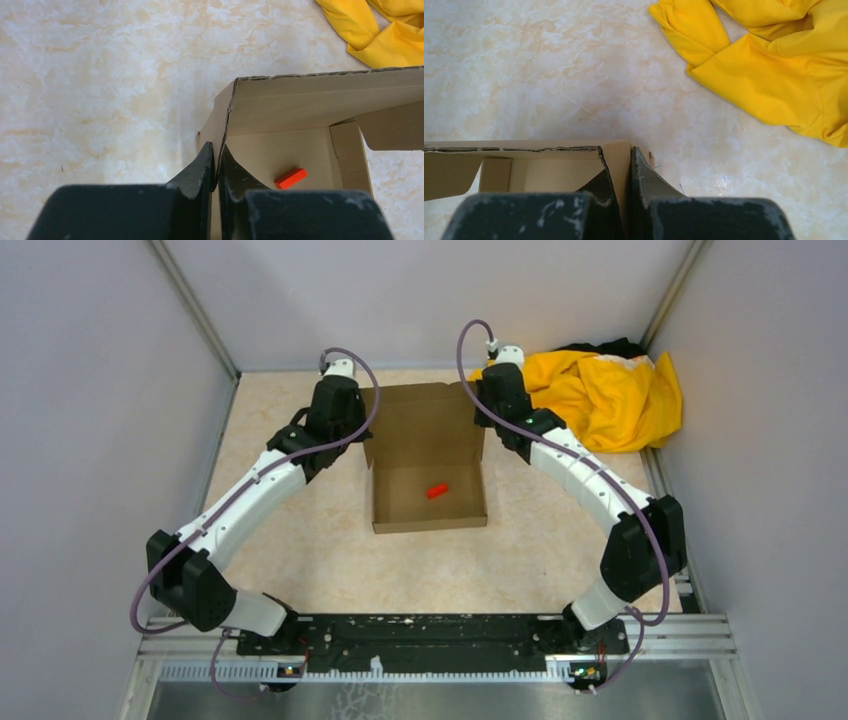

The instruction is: Fold the paper box

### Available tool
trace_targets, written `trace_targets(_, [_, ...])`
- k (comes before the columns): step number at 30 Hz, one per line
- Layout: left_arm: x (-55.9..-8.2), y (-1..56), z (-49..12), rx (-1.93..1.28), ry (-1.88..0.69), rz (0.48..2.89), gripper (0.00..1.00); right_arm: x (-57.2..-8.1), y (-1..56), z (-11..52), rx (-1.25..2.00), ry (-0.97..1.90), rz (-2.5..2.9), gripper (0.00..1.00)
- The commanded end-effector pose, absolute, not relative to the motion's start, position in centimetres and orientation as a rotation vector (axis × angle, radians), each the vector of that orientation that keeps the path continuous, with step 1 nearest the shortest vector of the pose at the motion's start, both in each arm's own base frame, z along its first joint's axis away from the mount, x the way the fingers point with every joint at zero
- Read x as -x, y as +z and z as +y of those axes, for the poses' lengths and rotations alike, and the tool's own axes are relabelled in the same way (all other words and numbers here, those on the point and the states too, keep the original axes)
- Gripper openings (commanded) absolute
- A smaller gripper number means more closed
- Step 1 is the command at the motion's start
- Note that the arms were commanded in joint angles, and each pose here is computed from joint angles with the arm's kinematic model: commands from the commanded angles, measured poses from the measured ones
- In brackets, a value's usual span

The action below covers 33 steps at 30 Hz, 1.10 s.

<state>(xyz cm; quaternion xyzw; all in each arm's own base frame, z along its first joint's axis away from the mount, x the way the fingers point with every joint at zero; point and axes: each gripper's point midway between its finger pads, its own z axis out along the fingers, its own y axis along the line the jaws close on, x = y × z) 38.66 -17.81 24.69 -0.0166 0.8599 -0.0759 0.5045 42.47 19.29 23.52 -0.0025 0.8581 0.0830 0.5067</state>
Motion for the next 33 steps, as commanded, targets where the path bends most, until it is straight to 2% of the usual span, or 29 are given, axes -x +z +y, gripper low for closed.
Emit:
trace_targets(1, [-39.2, 25.4, -19.1, 0.103, -0.249, 2.053, 0.11, -41.4, 24.6, 20.7, -0.053, 0.281, 2.039, 0.00])
trace_targets(29, [-39.9, 25.4, -18.9, 0.306, -0.296, 2.013, 0.11, -41.0, 25.3, 21.5, -0.224, 0.353, 1.986, 0.00])
trace_targets(33, [-39.5, 25.2, -18.7, 0.321, -0.302, 2.006, 0.08, -40.7, 25.6, 21.3, -0.257, 0.354, 1.958, 0.00])
